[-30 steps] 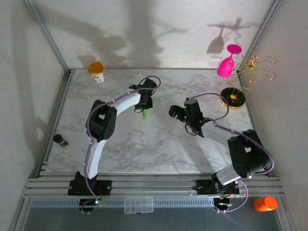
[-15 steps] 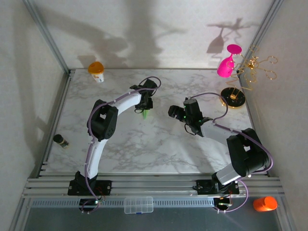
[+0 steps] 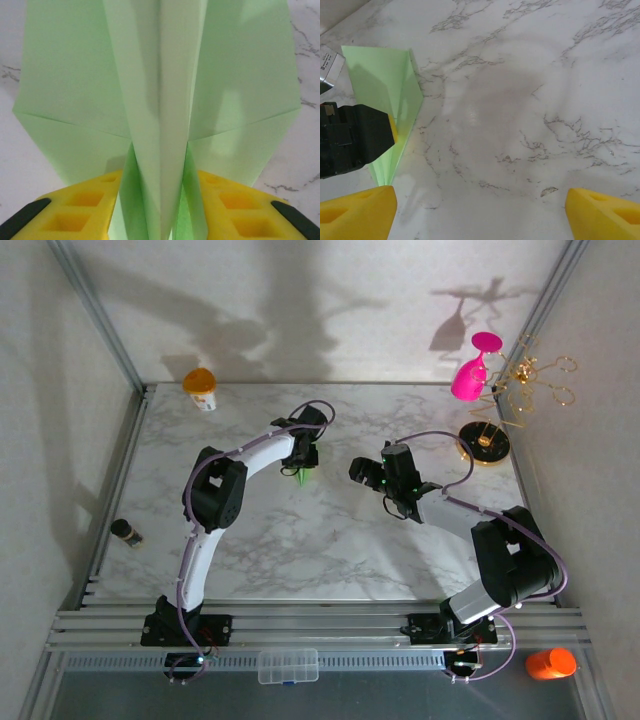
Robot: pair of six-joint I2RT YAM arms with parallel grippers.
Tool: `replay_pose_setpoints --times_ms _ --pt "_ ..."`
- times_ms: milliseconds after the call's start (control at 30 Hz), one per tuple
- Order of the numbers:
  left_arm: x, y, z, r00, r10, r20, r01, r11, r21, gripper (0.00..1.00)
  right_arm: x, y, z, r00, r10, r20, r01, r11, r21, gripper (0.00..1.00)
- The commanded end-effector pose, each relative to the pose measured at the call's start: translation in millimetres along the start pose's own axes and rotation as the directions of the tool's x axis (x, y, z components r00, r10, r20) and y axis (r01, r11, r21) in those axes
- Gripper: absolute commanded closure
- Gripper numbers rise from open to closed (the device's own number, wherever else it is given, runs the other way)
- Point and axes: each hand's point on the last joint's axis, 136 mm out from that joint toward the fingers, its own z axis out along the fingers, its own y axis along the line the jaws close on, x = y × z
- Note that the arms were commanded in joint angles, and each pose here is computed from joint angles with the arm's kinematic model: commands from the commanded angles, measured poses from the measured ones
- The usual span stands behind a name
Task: Fold a paper plane with a square sheet of paper (pick it up from the middle)
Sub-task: Move the paper plane to the center of the table.
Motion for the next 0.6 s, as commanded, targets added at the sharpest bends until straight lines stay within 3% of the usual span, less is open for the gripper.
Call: replay_pose_setpoints --times_ms 0,567 --pt "15.4 8.4 20.7 0.999 0.007 -0.042 -0.009 0.999 -0.044 0.63 -2.5 4.8 4.3 1.000 0.010 -0.003 -0.010 1.000 -0.011 0.12" --pt "-0.4 5.6 46.7 0.999 0.038 -0.012 -0.039 0.997 -0.064 0.57 -1.2 4.7 7.1 1.000 0.016 -0.012 -0.016 1.000 -0.009 0.12"
